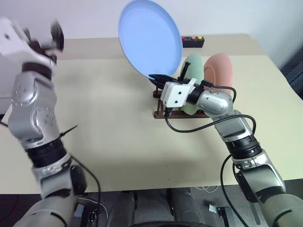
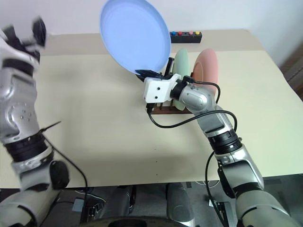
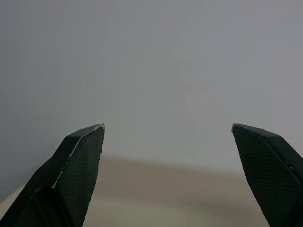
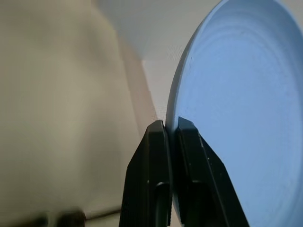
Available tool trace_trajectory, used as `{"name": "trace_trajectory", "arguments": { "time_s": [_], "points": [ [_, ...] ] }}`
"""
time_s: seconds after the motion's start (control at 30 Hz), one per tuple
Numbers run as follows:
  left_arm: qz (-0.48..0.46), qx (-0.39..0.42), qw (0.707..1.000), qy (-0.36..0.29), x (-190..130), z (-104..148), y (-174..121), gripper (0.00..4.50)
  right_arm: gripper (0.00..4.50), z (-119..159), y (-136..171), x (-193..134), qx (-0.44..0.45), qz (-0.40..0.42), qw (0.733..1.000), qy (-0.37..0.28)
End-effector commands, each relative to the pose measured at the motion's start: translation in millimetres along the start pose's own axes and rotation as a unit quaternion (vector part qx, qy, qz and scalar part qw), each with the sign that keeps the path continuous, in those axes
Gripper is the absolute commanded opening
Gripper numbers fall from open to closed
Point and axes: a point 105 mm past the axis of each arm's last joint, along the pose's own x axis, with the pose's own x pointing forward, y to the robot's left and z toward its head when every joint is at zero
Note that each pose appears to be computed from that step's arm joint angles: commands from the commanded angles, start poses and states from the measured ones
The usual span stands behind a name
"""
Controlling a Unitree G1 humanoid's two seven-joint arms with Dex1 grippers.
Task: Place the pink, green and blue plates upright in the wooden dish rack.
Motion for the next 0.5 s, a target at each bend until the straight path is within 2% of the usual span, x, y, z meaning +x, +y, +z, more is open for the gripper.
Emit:
{"name": "trace_trajectory", "arguments": {
  "time_s": [0.03,0.13,0.3,0.5],
  "points": [
    [-0.096,0.05,0.994,0.031,-13.3,-21.5,-18.3,4.41,0.0,39.0,-18.6,-1.3,0.103,-0.031,0.99,-0.088],
    [-0.178,0.084,0.978,0.065,-32.8,-46.0,-38.1,4.41,0.0,52.1,-18.7,-4.7,0.191,-0.023,0.974,-0.122],
    [-0.341,0.106,0.927,0.112,-85.6,-86.8,-83.0,4.41,0.0,54.8,-18.6,-14.4,0.335,-0.027,0.931,-0.14],
    [-0.435,0.089,0.888,0.123,-120.3,-100.0,-110.2,4.41,0.0,44.1,-21.6,-27.4,0.436,-0.069,0.889,-0.123]
  ]
}}
